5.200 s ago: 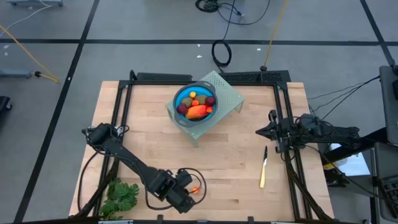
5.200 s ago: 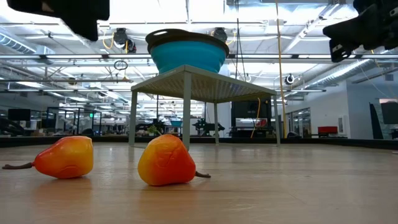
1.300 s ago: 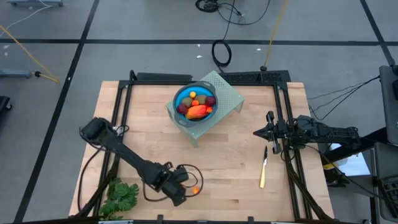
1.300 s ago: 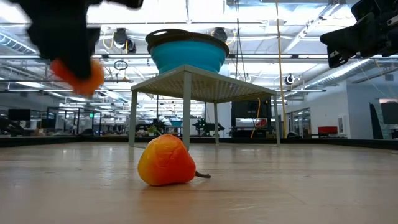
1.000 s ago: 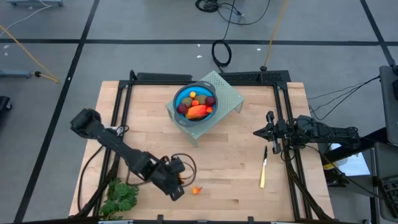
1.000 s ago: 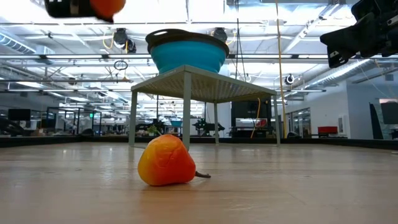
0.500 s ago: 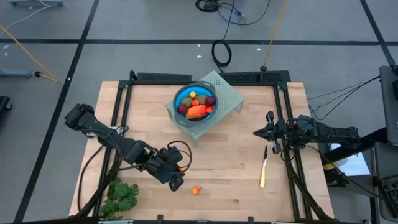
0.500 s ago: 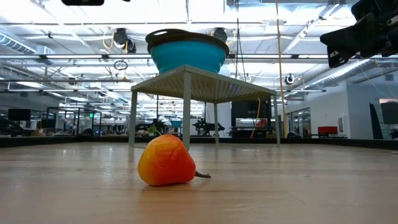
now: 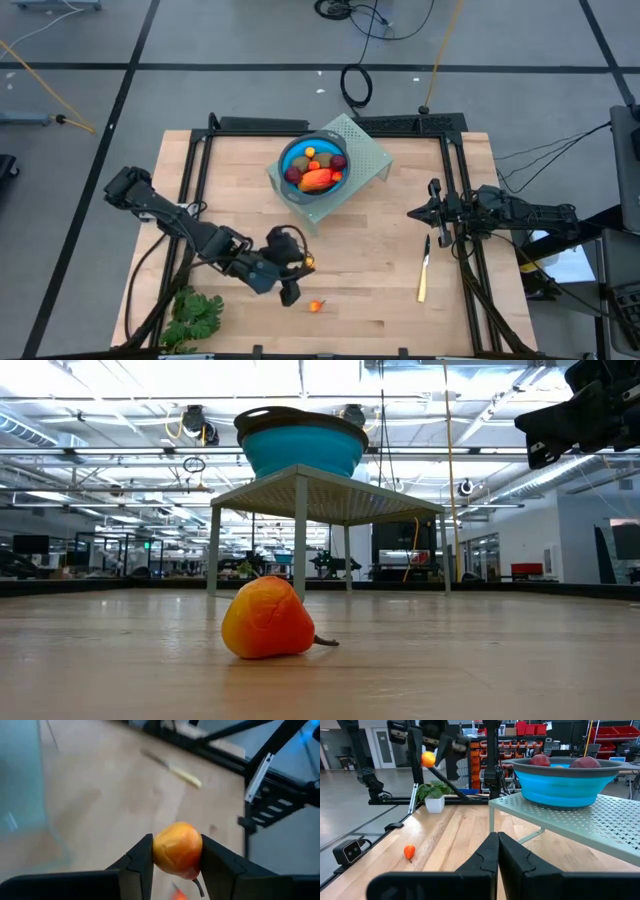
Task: Pick & Place Fruit
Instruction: Put the red yellow peach into the blue strainer bowl on the shelf
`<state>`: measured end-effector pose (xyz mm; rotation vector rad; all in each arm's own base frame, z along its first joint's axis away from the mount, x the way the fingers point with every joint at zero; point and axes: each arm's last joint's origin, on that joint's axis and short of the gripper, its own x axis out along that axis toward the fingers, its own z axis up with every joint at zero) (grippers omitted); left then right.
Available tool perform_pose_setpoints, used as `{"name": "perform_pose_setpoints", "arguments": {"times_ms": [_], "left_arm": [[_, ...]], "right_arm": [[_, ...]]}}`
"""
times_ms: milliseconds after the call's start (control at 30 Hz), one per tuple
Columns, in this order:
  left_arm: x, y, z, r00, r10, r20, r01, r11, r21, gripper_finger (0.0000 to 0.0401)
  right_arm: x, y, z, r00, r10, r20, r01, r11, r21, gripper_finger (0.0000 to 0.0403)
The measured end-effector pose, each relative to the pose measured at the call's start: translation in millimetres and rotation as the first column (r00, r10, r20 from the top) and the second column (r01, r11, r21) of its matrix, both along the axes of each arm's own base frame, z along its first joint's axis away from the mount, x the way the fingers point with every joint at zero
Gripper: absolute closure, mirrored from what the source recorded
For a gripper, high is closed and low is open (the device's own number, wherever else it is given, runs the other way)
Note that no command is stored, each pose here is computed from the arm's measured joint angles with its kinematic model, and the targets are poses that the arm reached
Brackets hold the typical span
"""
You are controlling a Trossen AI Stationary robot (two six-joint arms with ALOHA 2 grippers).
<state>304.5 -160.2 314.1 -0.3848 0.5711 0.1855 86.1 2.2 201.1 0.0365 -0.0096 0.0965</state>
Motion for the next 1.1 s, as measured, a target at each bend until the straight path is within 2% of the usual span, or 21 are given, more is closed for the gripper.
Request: {"name": "perform_pose_setpoints", "arguments": {"times_ms": [100, 200, 333, 467, 700, 900, 1100], "left_arm": [[2, 1, 4, 0.998, -0.048, 0.036, 0.041, 0.986, 0.164, 0.0274], [3, 2, 5, 0.996, -0.085, 0.03, 0.072, 0.946, 0.315, 0.0274], [3, 4, 6, 0.997, -0.077, 0.015, 0.061, 0.88, 0.471, 0.0274], [4, 10, 7, 0.998, -0.054, -0.012, 0.05, 0.789, 0.612, 0.0274], [15, 38, 8, 0.998, 0.017, -0.062, 0.033, 0.695, 0.718, 0.0274], [26, 70, 8, 0.99, 0.066, -0.128, 0.061, 0.613, 0.788, 0.0274], [34, 98, 20, 0.984, 0.12, -0.134, 0.041, 0.579, 0.814, 0.0274]], "right_arm": [[0, 0, 0, 1.0, 0.0, 0.0, 0.0, 1.0, 0.0, 0.0403], [0, 0, 0, 1.0, 0.0, 0.0, 0.0, 1.0, 0.0, 0.0403], [0, 0, 0, 1.0, 0.0, 0.0, 0.0, 1.0, 0.001, 0.0403], [0, 0, 0, 1.0, 0.0, 0.0, 0.0, 1.0, 0.0, 0.0403], [0, 0, 0, 1.0, 0.0, 0.0, 0.0, 1.0, 0.0, 0.0403], [0, 0, 0, 1.0, 0.0, 0.0, 0.0, 1.0, 0.0, 0.0403], [0, 0, 0, 1.0, -0.006, 0.003, 0.006, 1.0, -0.03, 0.0403]]}}
